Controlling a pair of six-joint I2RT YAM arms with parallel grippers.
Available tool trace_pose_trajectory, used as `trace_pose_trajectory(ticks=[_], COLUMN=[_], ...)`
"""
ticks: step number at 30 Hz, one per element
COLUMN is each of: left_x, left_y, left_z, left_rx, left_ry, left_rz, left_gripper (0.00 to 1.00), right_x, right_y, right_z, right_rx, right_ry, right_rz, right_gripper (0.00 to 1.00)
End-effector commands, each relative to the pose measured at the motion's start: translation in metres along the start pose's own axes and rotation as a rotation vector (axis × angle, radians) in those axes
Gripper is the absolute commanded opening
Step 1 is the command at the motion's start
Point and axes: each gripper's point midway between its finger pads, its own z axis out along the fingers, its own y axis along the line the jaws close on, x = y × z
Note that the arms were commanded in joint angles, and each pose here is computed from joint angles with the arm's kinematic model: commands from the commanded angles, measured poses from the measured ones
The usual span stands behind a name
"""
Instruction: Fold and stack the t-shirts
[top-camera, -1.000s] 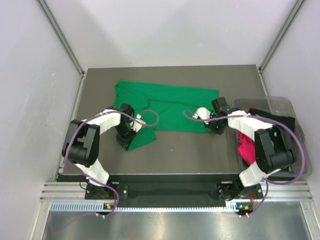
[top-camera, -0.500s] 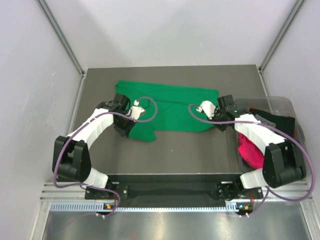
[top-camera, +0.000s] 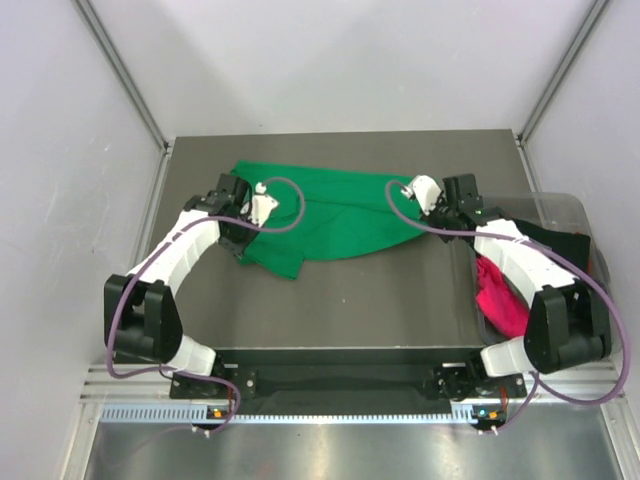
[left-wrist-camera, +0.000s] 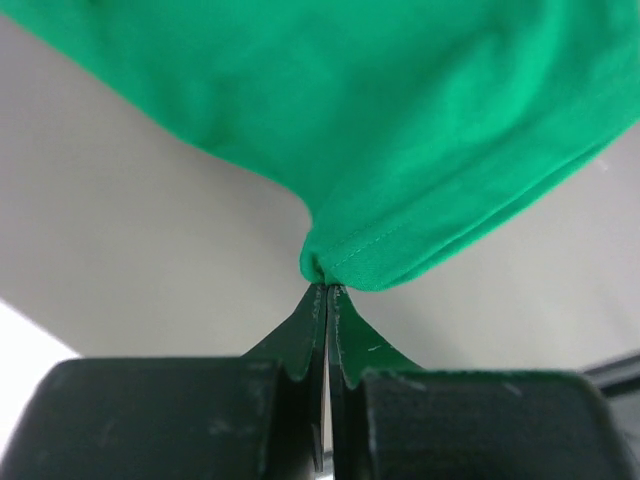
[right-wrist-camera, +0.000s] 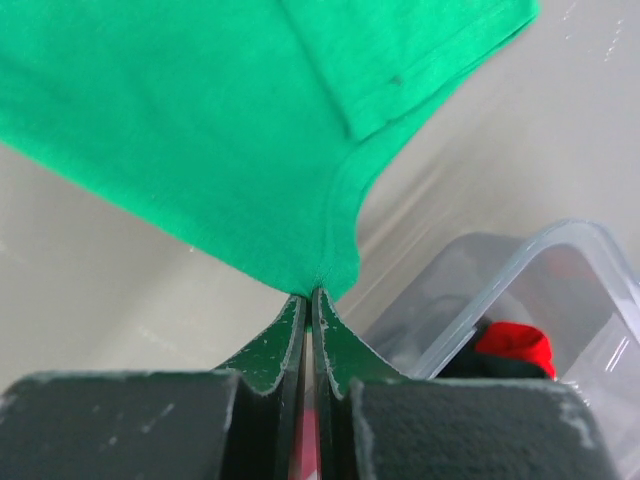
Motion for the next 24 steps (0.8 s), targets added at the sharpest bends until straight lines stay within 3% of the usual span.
trace_pose_trajectory(ticks=[1, 9, 17, 24], left_x=[-0.053, -0.136, -0.192, -0.237], left_y=[0.033, 0.065, 0.091, 0.117], left_z=[-0.011, 0.008, 0.032, 0.028], left_rx=[-0.095, -0.094, -0.123, -0.193], left_ry=[-0.135, -0.23, -0.303, -0.394], left_rz=[0.021, 0.024, 0.01, -0.023], left_gripper=[0.0, 0.0, 0.0, 0.0], right_x=[-0.024, -0.04, -0.048, -0.058], right_y=[-0.027, -0.066, -0.095, -0.112], right_z=[0.005, 0.032, 0.062, 0.087], right_rx=[0.069, 0.105, 0.122, 0.135], right_ry=[-0.06, -0.062, -0.054, -0.048], right_rz=[0.059, 0.136, 0.179, 0.19], right_gripper=[0.0, 0.0, 0.0, 0.0])
